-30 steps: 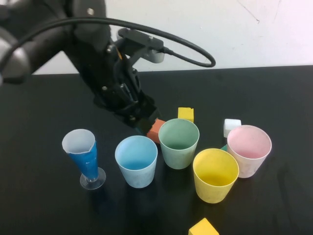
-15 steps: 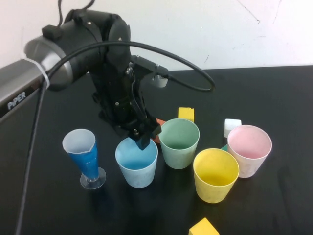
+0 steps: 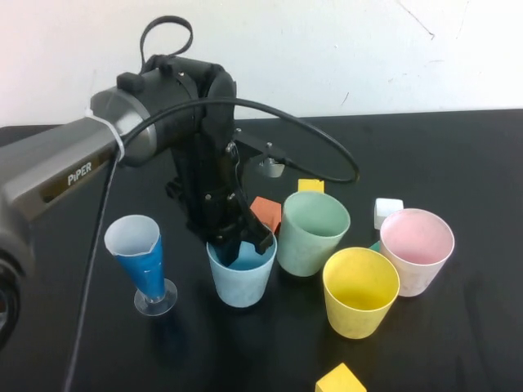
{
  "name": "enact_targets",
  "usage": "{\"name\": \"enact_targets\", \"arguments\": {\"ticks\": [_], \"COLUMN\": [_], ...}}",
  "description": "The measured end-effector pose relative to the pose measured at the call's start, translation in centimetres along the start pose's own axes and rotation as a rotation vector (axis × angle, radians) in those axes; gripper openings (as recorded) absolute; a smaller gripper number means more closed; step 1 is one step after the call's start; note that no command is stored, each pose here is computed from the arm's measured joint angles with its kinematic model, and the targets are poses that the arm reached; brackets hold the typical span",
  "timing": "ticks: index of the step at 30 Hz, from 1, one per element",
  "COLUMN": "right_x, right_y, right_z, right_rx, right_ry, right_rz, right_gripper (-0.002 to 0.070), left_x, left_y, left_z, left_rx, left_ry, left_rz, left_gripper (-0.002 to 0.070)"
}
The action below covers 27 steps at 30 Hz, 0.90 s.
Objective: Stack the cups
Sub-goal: Pick up the blue cup, then place the blue cup on the green cup
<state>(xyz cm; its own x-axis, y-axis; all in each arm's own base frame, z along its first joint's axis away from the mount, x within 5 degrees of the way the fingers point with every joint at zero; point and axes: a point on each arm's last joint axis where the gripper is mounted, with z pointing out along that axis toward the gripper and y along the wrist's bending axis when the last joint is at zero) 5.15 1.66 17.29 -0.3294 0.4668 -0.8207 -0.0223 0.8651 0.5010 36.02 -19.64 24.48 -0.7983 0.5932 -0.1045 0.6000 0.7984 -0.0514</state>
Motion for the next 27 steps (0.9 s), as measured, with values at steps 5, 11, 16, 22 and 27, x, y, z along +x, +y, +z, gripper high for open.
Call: {"name": "enact_targets", "arguments": {"ticks": [5,11,16,22,27], "right_x": [0.0,0.0,0.0,0.0,0.0], "right_y": [0.0,0.0,0.0,0.0,0.0], "right_z": [0.0,0.0,0.0,0.0,0.0], "right_rx": [0.000,0.000,0.000,0.000,0.000], "right_ry": [0.000,0.002,0.002,0.002,0.002], "right_rz": [0.000,0.000,0.000,-0.008,-0.008], "right_gripper": [-0.0003,-0.0003,-0.0003,-0.0003,-0.0003], "left_x": [0.2,1.9,4.2,5.0,3.2], "left_y": [-0.1,-0.7,-1.4,-2.3,-3.0], "left_z": [-1.1,-7.1,-12.3,-14.1,-13.2], "left_rx": [-0.010,-0.032,-0.046,0.013,0.130], "left_ry": [-0.028,-0.172,-0.302,-0.367,-0.451], "left_rz": [0.006,-0.008,-0.027,-0.036,-0.044], "left_gripper": [0.0026,0.0025,0.0025,0.0025,0.0025]}}
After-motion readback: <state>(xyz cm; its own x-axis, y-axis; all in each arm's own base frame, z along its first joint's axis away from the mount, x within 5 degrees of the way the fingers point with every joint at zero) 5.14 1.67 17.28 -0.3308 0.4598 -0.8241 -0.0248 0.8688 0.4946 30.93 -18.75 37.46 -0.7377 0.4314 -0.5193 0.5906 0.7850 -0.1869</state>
